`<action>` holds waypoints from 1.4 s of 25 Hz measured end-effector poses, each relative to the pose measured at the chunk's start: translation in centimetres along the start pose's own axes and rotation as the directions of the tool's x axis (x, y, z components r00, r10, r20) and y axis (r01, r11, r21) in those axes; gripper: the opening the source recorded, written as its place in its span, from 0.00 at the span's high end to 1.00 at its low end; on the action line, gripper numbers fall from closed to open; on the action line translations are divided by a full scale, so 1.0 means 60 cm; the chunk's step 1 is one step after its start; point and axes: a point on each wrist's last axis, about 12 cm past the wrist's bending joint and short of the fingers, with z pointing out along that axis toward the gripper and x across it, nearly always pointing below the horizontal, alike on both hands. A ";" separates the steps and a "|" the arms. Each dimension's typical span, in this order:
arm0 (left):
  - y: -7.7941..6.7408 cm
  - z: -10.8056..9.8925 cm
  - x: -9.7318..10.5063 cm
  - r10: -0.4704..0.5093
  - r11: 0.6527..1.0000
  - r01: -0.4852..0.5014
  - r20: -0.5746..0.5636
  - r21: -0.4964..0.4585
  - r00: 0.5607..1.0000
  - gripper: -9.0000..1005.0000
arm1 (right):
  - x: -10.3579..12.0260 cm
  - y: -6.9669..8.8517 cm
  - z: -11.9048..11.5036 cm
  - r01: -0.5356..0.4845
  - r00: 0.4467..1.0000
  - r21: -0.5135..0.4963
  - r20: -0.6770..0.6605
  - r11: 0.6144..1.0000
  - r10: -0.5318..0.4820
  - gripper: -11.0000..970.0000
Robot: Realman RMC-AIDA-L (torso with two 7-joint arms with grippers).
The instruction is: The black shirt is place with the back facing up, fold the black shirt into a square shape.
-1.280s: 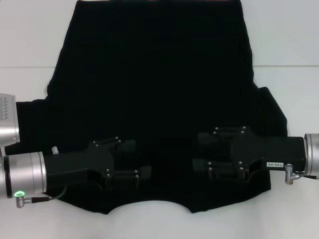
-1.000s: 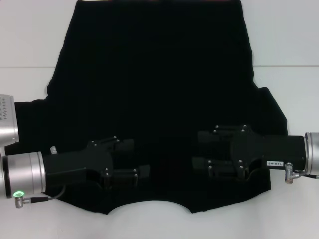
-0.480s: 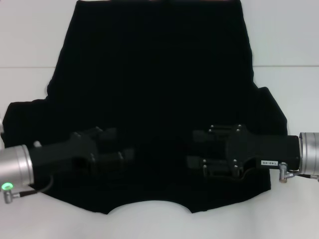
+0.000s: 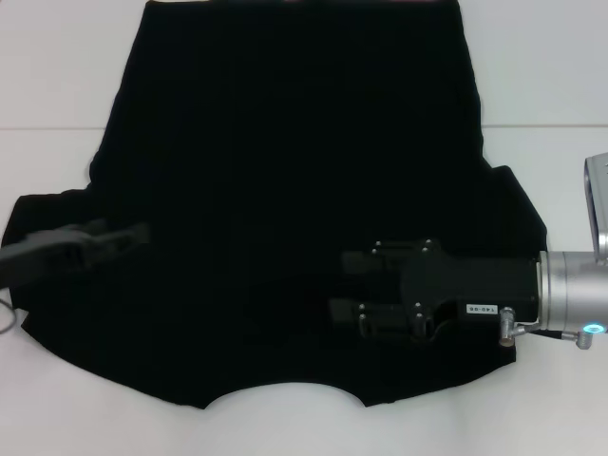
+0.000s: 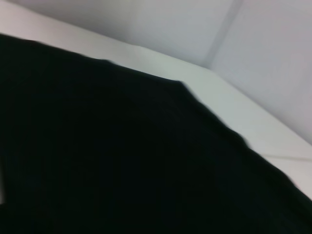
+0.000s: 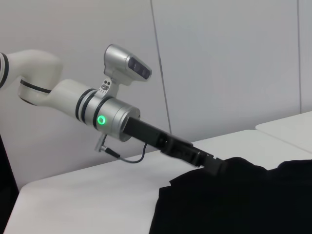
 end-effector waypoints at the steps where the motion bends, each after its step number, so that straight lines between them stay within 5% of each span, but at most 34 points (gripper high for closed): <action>1: 0.006 -0.004 -0.002 -0.025 0.999 0.025 0.003 -0.024 1.000 0.12 | 0.000 0.000 0.002 -0.003 1.000 -0.004 0.000 1.000 0.003 0.29; 6: 0.051 -0.039 -0.013 -0.213 0.953 0.214 0.030 -0.215 0.977 0.12 | -0.002 0.000 0.010 -0.017 1.000 -0.014 -0.002 1.000 0.017 0.29; 12: 0.069 -0.063 -0.018 -0.284 0.909 0.282 0.040 -0.307 0.958 0.12 | -0.003 -0.001 0.011 -0.018 1.000 -0.012 0.000 1.000 0.018 0.29; 22: 0.076 -0.071 -0.013 -0.324 0.879 0.268 -0.082 -0.394 0.942 0.12 | -0.006 -0.005 0.005 -0.011 1.000 0.000 0.003 1.000 0.011 0.29; 35: 0.062 -0.049 -0.021 -0.269 0.912 0.184 -0.194 -0.366 0.943 0.13 | -0.009 -0.009 0.006 -0.007 1.000 0.012 0.003 1.000 0.007 0.29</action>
